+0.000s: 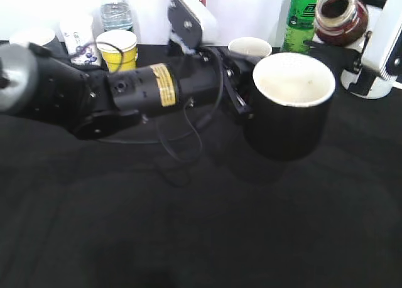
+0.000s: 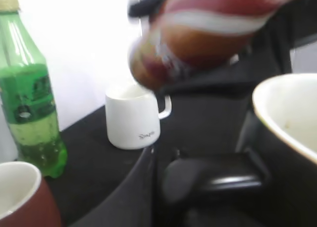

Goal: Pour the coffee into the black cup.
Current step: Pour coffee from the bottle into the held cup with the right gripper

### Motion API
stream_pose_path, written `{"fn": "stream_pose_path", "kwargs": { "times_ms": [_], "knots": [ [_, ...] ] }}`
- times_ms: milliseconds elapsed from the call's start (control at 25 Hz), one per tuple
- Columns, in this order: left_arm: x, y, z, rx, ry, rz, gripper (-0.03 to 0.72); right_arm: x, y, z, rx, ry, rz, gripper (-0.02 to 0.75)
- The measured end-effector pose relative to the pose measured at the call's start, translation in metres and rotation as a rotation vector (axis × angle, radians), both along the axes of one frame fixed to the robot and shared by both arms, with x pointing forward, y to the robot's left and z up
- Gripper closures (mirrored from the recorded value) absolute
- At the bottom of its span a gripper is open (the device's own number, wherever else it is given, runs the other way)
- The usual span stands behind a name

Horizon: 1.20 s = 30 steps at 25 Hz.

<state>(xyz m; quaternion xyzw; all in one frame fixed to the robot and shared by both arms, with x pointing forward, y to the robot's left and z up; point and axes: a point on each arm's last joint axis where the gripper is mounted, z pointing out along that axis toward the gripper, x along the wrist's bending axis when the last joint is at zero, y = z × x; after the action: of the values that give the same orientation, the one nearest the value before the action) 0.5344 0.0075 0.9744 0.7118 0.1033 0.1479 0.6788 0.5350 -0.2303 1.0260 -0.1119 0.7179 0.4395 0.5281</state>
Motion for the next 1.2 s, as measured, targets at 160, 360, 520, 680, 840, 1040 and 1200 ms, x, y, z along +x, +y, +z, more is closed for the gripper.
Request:
{"fn": "stream_pose_path", "kwargs": {
  "times_ms": [160, 360, 520, 680, 840, 1040, 1200],
  "knots": [
    [-0.0012, -0.0013, -0.0005, 0.001, 0.013, -0.003, 0.634, 0.0032, -0.0026, 0.004, -0.095, -0.168, -0.039, 0.212],
    [-0.0012, -0.0013, -0.0006, 0.001, 0.013, -0.003, 0.634, 0.0049, -0.0042, 0.006, -0.206, -0.312, -0.062, 0.212],
    [-0.0016, -0.0014, -0.0008, 0.004, 0.01, -0.008, 0.634, 0.0054, -0.0047, 0.0066, -0.258, -0.371, -0.069, 0.212],
    [-0.0016, -0.0014, -0.0009, 0.005, 0.01, -0.008, 0.634, 0.0061, -0.0055, 0.0074, -0.261, -0.383, -0.082, 0.212],
    [-0.0017, -0.0014, -0.0009, 0.006, 0.01, -0.009, 0.634, 0.0062, -0.0056, 0.0075, -0.286, -0.411, -0.083, 0.212],
    [-0.0017, -0.0014, -0.0017, 0.006, 0.037, -0.008, 0.634, 0.0063, -0.0057, 0.0078, -0.292, -0.421, -0.086, 0.212],
    [-0.0015, -0.0013, -0.0021, 0.002, 0.06, -0.004, 0.634, 0.0065, -0.0059, 0.0092, -0.302, -0.451, -0.091, 0.212]
  ]
}}
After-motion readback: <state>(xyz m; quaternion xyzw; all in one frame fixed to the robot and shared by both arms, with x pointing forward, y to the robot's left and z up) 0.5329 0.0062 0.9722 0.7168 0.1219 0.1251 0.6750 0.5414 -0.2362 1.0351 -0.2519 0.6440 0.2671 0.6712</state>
